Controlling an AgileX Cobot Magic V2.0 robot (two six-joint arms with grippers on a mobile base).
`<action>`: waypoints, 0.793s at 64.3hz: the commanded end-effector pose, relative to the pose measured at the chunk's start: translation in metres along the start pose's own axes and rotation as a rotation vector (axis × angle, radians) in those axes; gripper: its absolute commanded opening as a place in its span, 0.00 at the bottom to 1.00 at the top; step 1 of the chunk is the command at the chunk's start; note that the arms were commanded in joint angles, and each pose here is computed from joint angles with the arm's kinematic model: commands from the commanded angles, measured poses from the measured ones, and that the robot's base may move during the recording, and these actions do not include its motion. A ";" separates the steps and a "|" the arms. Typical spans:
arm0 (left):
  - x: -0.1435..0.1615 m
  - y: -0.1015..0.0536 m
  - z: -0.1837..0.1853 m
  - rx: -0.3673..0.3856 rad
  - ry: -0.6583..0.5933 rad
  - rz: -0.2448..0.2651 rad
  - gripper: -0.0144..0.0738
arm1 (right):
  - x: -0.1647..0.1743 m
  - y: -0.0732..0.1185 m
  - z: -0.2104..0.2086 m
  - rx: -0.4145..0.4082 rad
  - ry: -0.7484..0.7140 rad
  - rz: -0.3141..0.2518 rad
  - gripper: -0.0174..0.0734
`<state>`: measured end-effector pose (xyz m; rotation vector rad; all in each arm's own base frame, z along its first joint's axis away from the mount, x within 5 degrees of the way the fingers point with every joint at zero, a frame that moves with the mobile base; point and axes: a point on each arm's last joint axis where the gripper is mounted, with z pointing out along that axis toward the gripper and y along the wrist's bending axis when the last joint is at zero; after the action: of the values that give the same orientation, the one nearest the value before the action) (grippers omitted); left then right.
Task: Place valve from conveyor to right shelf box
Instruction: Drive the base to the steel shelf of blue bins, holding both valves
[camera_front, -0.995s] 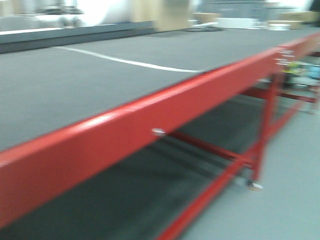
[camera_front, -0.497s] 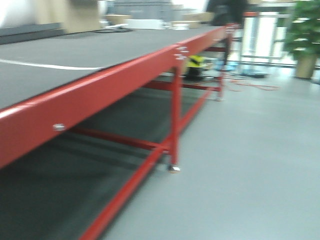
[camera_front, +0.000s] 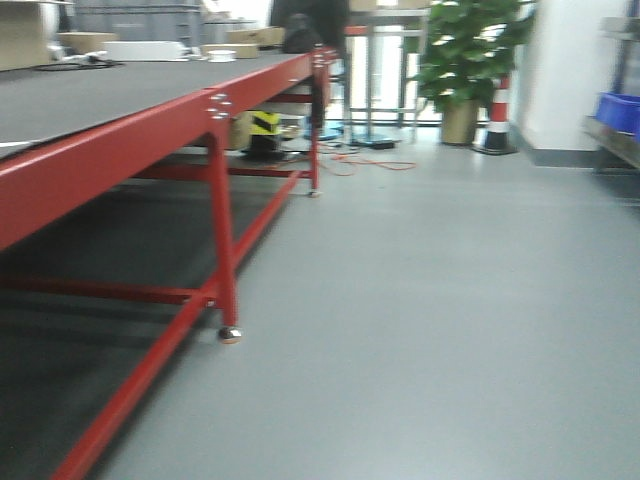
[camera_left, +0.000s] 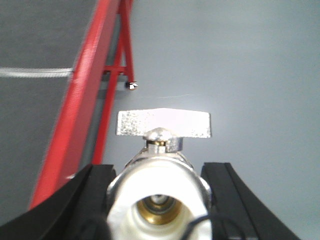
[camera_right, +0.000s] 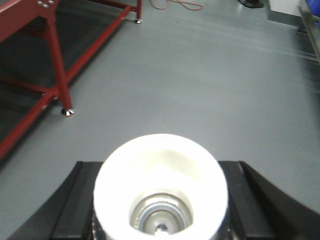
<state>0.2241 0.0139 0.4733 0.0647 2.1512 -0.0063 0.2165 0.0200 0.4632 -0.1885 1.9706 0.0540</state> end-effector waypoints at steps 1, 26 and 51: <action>-0.005 -0.002 -0.006 0.005 -0.063 -0.007 0.04 | -0.010 -0.001 -0.008 0.019 -0.100 -0.013 0.02; -0.005 -0.002 -0.006 0.005 -0.063 -0.007 0.04 | -0.010 -0.001 -0.008 0.019 -0.100 -0.013 0.02; -0.005 -0.002 -0.006 0.005 -0.063 -0.007 0.04 | -0.010 -0.001 -0.008 0.019 -0.100 -0.013 0.02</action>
<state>0.2241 0.0137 0.4733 0.0646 2.1509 -0.0086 0.2160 0.0200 0.4635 -0.1885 1.9691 0.0539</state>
